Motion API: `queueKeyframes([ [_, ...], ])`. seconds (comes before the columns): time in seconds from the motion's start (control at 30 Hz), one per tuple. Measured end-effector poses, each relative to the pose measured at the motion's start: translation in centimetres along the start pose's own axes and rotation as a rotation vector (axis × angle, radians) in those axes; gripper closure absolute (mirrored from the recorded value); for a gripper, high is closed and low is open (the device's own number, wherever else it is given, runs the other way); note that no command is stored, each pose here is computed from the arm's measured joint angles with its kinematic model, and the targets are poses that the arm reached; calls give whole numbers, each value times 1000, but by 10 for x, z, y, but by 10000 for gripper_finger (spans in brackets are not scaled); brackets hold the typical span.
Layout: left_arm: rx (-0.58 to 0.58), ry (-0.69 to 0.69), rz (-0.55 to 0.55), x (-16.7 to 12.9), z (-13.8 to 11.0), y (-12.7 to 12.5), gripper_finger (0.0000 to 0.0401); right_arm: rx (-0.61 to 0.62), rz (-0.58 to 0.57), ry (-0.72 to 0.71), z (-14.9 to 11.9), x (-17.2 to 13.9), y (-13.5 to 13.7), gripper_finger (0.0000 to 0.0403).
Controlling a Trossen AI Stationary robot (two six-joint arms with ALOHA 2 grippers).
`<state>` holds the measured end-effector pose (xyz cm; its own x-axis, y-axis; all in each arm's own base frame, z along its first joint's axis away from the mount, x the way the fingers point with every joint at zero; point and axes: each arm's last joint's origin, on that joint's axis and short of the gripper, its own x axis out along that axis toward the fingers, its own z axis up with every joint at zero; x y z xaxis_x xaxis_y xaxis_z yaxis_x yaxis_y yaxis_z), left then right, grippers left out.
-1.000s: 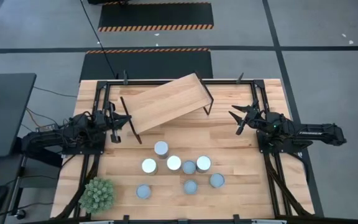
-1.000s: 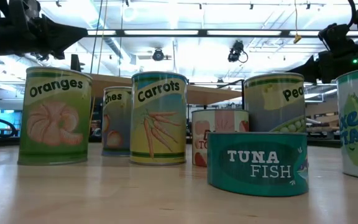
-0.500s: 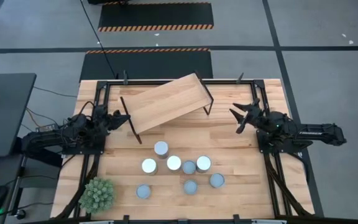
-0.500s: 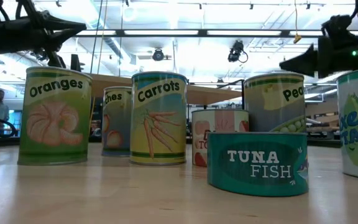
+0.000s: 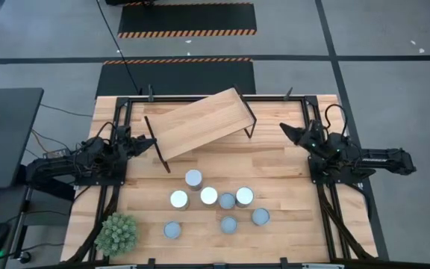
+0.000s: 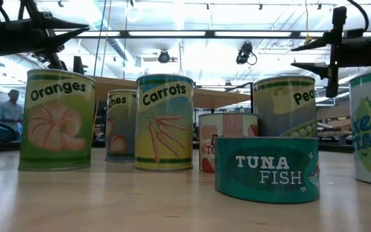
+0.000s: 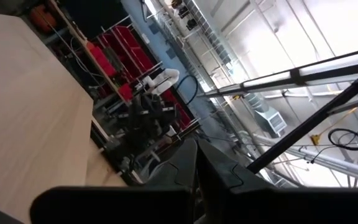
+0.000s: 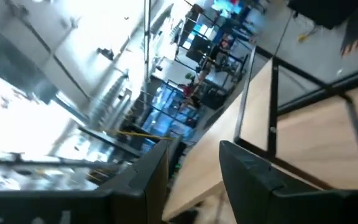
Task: Pick and place cans onto a shelf
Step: Put the canned oranges on the shelf
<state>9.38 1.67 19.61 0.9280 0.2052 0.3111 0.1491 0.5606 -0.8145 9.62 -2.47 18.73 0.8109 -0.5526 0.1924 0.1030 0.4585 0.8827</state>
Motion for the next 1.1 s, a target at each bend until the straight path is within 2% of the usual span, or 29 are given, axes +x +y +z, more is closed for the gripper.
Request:
queueKeyframes([
  [0.2,102,4,-54,0,4,-8,376,39,57,-16,3,0,5,252],
  [0.33,200,-30,-111,1,17,-30,362,102,166,5,6,-1,13,252],
  [0.47,278,-10,-159,1,27,-49,350,220,267,46,8,-3,21,252],
  [0.53,310,-6,-191,2,32,-58,347,236,318,78,9,-4,24,252],
  [0.77,287,32,-205,12,40,-74,347,212,425,119,11,-6,31,252],
  [0.93,275,102,-203,30,42,-88,347,148,475,153,22,-6,52,252],
  [1.03,287,153,-206,42,40,-96,347,65,472,190,32,-5,71,252],
  [1.1,280,201,-196,49,38,-100,347,4,425,227,37,-4,82,252],
])
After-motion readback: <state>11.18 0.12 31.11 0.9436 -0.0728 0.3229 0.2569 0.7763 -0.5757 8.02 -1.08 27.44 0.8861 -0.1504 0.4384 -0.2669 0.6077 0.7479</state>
